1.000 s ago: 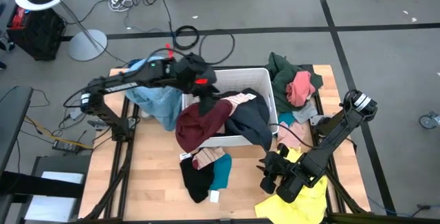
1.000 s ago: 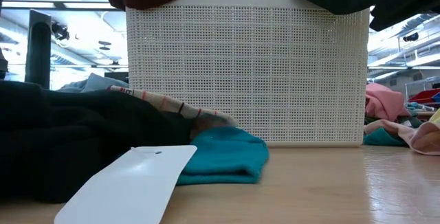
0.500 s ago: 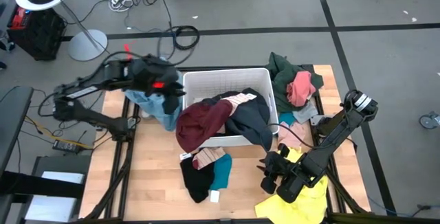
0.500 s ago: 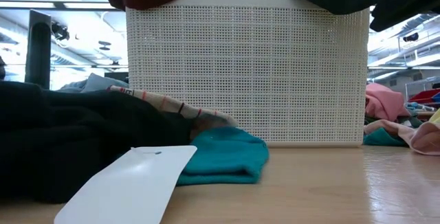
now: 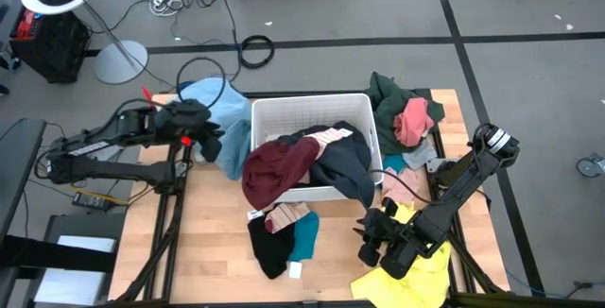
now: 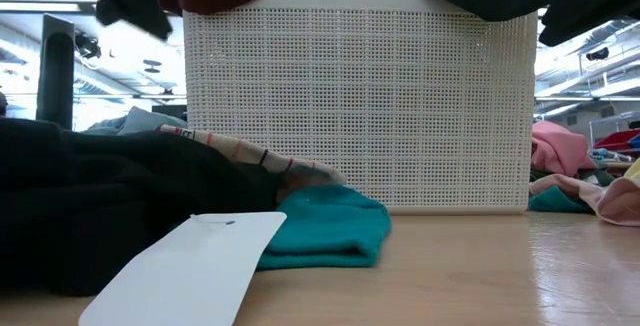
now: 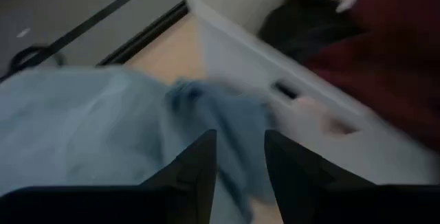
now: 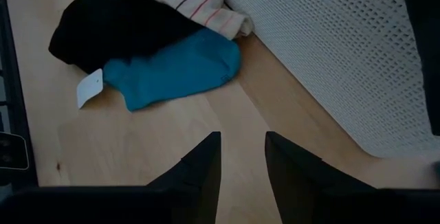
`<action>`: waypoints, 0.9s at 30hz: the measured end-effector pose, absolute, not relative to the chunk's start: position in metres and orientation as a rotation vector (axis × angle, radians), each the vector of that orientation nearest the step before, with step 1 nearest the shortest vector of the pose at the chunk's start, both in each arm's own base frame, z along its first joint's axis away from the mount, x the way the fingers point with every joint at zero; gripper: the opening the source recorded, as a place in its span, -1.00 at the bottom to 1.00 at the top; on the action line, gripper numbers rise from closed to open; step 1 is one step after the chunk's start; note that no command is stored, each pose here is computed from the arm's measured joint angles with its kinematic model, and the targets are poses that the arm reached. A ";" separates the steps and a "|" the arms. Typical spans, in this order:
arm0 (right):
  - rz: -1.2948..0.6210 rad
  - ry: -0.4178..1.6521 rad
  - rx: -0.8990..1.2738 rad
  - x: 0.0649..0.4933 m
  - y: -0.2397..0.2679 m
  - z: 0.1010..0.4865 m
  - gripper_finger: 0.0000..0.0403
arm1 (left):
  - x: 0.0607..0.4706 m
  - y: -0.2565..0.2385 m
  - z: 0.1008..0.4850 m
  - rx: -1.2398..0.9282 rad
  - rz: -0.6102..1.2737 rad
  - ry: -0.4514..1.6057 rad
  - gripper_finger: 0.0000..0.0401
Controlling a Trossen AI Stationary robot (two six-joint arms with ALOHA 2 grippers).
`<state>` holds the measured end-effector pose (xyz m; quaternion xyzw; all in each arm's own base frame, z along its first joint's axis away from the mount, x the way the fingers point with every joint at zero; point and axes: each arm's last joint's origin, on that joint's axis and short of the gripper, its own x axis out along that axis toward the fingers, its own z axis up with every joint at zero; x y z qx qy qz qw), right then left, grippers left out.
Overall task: Sort clothes
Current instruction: Put the blue pants into the laundry bin
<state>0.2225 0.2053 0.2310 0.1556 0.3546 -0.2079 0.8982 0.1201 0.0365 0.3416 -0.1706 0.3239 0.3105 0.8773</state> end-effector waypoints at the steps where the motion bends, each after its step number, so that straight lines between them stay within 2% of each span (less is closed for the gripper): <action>1: -0.430 0.734 0.323 0.223 0.205 0.231 -0.43 | 0.120 0.038 0.336 -0.361 0.675 0.689 -0.36; 10: -0.431 0.734 0.324 0.223 0.205 0.231 -0.43 | 0.126 0.049 0.301 -0.430 0.847 0.731 -0.35; 14: -0.431 0.734 0.324 0.222 0.205 0.231 -0.43 | 0.124 0.051 0.295 -0.464 0.885 0.748 -0.27; 19: -0.431 0.734 0.324 0.223 0.205 0.231 -0.43 | 0.121 0.054 0.295 -0.482 0.933 0.744 -0.04; 27: -0.430 0.734 0.324 0.223 0.205 0.231 -0.43 | 0.120 0.056 0.295 -0.489 0.952 0.742 0.47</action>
